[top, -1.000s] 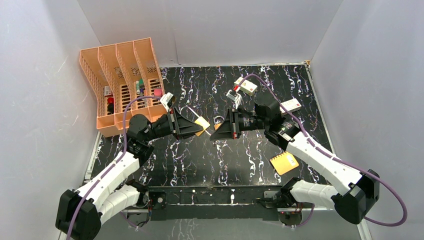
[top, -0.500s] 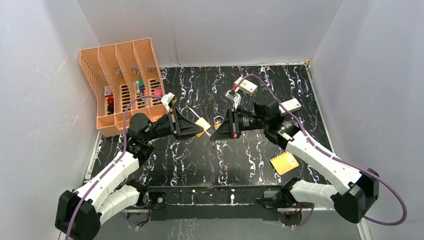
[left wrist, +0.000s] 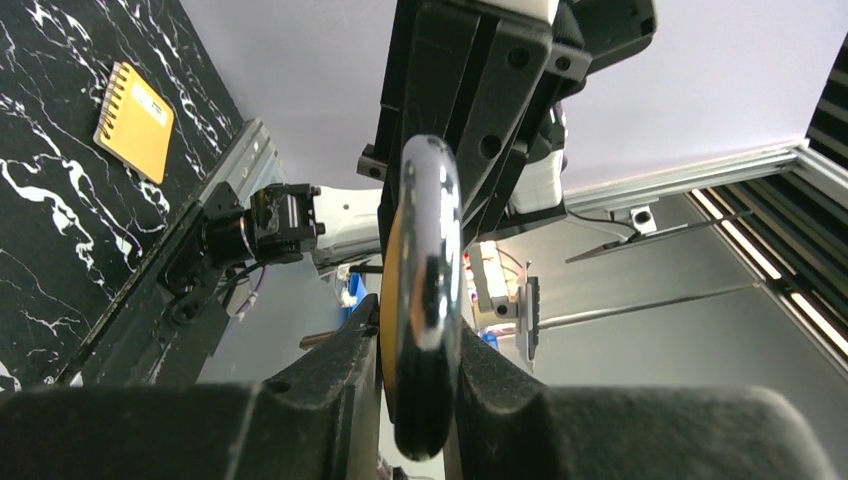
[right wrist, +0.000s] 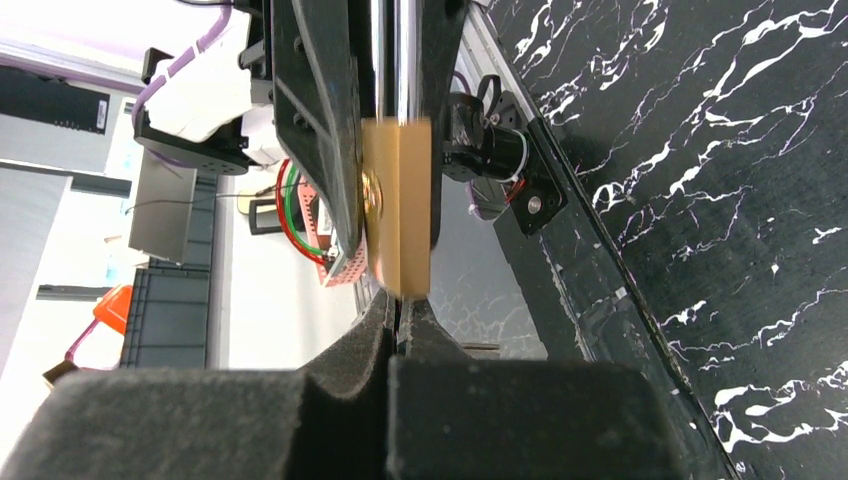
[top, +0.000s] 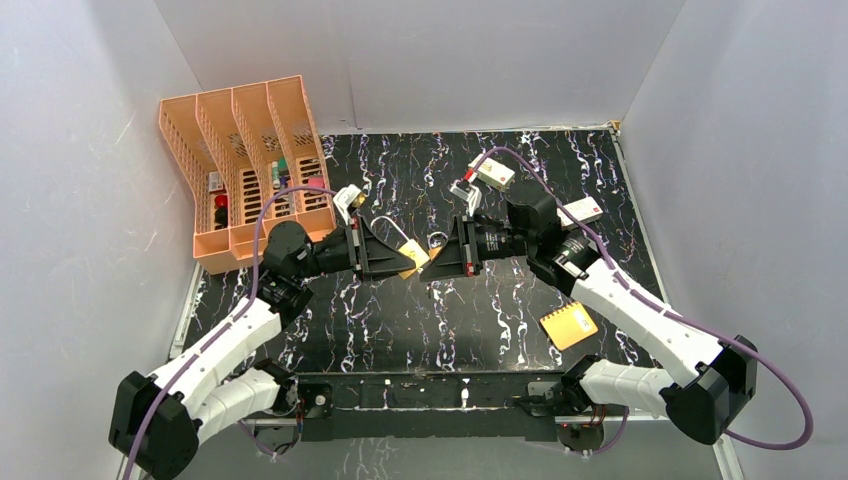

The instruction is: Unlock with the key

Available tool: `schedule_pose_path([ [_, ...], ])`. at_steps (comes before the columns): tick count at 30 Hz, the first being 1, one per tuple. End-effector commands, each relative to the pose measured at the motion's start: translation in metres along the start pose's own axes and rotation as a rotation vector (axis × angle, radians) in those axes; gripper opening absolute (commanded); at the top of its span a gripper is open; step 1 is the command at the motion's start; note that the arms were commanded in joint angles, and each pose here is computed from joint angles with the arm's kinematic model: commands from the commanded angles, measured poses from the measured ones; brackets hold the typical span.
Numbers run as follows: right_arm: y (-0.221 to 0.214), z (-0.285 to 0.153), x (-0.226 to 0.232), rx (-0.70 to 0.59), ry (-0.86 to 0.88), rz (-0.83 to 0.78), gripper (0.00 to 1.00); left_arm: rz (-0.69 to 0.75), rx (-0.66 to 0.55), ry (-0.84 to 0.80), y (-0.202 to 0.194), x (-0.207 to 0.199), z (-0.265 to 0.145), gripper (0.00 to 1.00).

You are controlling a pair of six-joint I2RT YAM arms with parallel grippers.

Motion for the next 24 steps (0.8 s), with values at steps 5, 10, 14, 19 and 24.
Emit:
schedule_pose_path([
  [5, 0.028, 0.005, 0.013, -0.133, 0.013, -0.099, 0.0, 0.128, 0.165, -0.105, -0.021, -0.036, 0.012, 0.0],
  [10, 0.028, 0.003, 0.014, -0.162, 0.007, -0.115, 0.0, 0.142, 0.137, -0.064, -0.021, -0.034, 0.014, 0.0],
  [14, 0.029, 0.0, 0.018, -0.184, 0.017, -0.14, 0.0, 0.175, 0.087, -0.062, -0.017, -0.038, 0.014, 0.36],
  [19, 0.03, -0.001, 0.02, -0.197, 0.022, -0.146, 0.0, 0.212, -0.008, -0.073, -0.012, -0.045, 0.013, 0.48],
  [24, 0.031, -0.002, 0.023, -0.235, 0.039, -0.158, 0.0, 0.229, -0.094, -0.081, -0.009, -0.049, 0.011, 0.55],
])
Point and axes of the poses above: each gripper's point midway between its finger pads, its own z axis out along the fingers, its own x axis along the line the jaws close on, y = z × x, the point moved 8 cm from there along -z, back along the fingers, and after that the axes turned 1 degree about z, right-handed, at the moved point
